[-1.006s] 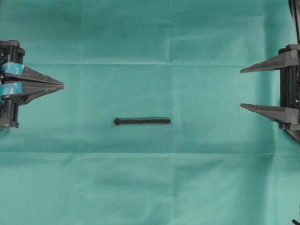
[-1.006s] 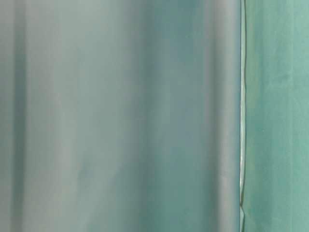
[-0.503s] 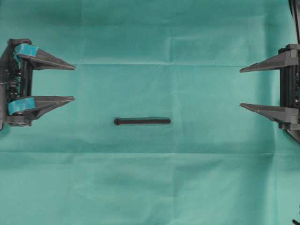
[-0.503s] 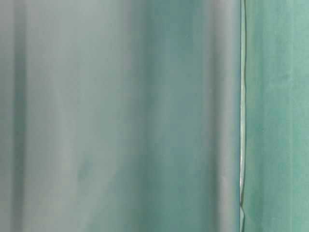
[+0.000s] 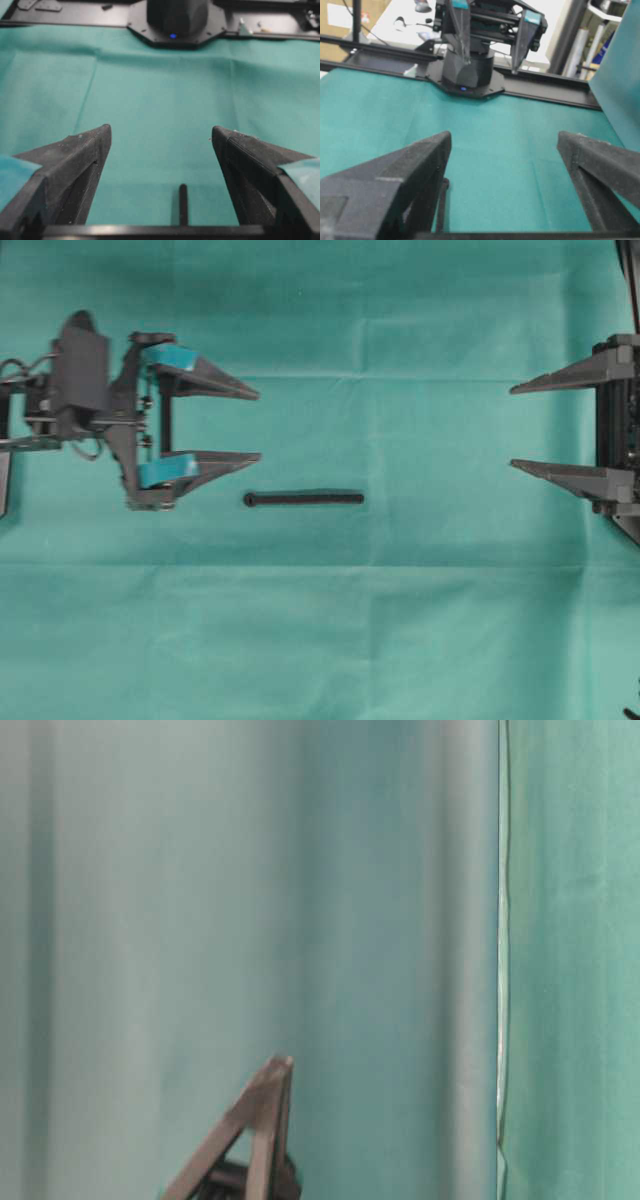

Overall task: Peel off the Velcro with your right arm.
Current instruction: 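Lower the left gripper and close it on the strap's left end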

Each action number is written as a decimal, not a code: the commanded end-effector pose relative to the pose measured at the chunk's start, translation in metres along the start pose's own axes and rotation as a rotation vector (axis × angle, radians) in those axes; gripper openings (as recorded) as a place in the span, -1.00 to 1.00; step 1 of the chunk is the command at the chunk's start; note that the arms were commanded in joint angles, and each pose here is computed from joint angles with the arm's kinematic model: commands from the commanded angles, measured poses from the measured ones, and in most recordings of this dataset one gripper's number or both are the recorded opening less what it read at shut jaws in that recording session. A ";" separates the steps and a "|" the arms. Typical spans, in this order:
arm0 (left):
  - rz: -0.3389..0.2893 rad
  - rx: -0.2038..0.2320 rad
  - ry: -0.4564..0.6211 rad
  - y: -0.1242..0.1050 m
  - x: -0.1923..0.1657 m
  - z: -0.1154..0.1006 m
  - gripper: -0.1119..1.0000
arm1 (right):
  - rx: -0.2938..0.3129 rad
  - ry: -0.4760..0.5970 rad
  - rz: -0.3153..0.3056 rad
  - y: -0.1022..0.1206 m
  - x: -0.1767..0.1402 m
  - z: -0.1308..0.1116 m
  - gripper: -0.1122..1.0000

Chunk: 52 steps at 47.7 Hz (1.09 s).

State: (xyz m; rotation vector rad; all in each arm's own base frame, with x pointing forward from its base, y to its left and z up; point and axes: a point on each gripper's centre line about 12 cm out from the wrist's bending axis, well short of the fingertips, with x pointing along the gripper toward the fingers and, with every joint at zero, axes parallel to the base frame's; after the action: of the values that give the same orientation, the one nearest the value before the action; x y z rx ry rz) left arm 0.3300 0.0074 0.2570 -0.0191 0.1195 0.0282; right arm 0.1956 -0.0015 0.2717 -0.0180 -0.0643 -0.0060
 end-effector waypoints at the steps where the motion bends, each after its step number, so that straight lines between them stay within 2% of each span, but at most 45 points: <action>1: 0.003 -0.003 -0.011 0.001 0.011 0.009 0.81 | -0.002 -0.012 -0.001 0.000 0.002 0.004 0.67; 6: 0.002 -0.014 0.064 0.000 0.017 0.004 0.81 | -0.002 -0.009 -0.001 0.000 0.002 0.003 0.67; 12: 0.005 -0.037 0.215 0.000 0.025 0.000 0.81 | -0.004 -0.012 0.001 0.000 0.002 0.004 0.67; 17: 0.004 -0.038 0.333 -0.002 0.032 -0.002 0.81 | -0.010 -0.011 0.001 0.000 0.002 0.003 0.67; 26: 0.009 -0.039 0.526 -0.002 0.049 -0.031 0.81 | -0.019 -0.005 0.006 0.001 0.002 0.001 0.67; 30: 0.008 -0.036 0.561 -0.002 0.055 -0.040 0.81 | -0.020 -0.003 0.006 0.001 0.001 0.000 0.67; 39: 0.003 -0.035 0.569 -0.004 0.065 -0.045 0.81 | -0.019 0.005 0.006 0.001 0.000 -0.003 0.67; 52: 0.002 -0.031 0.626 -0.006 0.081 -0.083 0.81 | -0.024 -0.022 0.009 0.001 0.001 0.000 0.66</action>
State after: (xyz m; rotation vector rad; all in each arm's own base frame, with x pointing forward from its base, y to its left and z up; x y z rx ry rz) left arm 0.3926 0.0022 0.1601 -0.0569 0.7743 0.0258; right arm 0.1944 -0.0006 0.2668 -0.0382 -0.0642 0.0009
